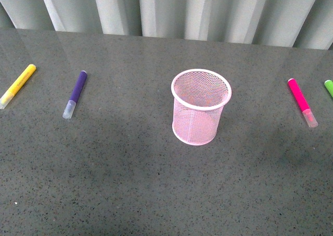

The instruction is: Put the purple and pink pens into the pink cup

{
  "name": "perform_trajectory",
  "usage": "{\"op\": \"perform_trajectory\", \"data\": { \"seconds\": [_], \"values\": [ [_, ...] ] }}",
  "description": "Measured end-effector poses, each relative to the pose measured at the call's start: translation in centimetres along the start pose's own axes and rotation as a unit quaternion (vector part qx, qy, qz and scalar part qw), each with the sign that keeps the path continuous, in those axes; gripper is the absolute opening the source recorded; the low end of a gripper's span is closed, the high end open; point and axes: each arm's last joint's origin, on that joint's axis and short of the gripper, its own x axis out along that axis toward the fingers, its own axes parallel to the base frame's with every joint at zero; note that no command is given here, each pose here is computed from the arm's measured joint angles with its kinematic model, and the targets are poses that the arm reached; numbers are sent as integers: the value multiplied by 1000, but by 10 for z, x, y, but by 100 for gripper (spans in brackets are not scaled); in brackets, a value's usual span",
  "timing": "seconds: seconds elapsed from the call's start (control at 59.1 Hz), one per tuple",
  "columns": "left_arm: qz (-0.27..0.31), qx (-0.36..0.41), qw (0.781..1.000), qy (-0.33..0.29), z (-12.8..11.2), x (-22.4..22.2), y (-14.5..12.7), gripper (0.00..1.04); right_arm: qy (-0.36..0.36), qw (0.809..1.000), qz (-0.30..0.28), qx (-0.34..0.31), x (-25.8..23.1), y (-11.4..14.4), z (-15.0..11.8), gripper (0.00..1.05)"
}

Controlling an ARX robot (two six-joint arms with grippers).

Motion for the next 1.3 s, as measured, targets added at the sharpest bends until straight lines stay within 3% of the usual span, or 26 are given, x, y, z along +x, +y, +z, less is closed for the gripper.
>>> {"op": "perform_trajectory", "data": {
  "seconds": [0.474, 0.541, 0.609, 0.761, 1.049, 1.303],
  "values": [
    [2, -2, 1000, 2, 0, 0, 0, 98, 0, 1000, 0, 0, 0, 0, 0, 98],
    [55, -58, 988, 131, -1, 1, -1, 98, 0, 1000, 0, 0, 0, 0, 0, 98],
    [70, -87, 974, 199, -6, 3, -3, 98, 0, 1000, 0, 0, 0, 0, 0, 98],
    [52, -114, 967, 224, -5, 17, -11, 98, 0, 1000, 0, 0, 0, 0, 0, 98],
    [-17, -103, 968, 230, 37, 104, -25, 98, 0, 1000, 0, 0, 0, 0, 0, 98],
    [-67, -61, 947, 307, 36, 198, -39, 98, 0, 1000, 0, 0, 0, 0, 0, 98]
  ]
}}
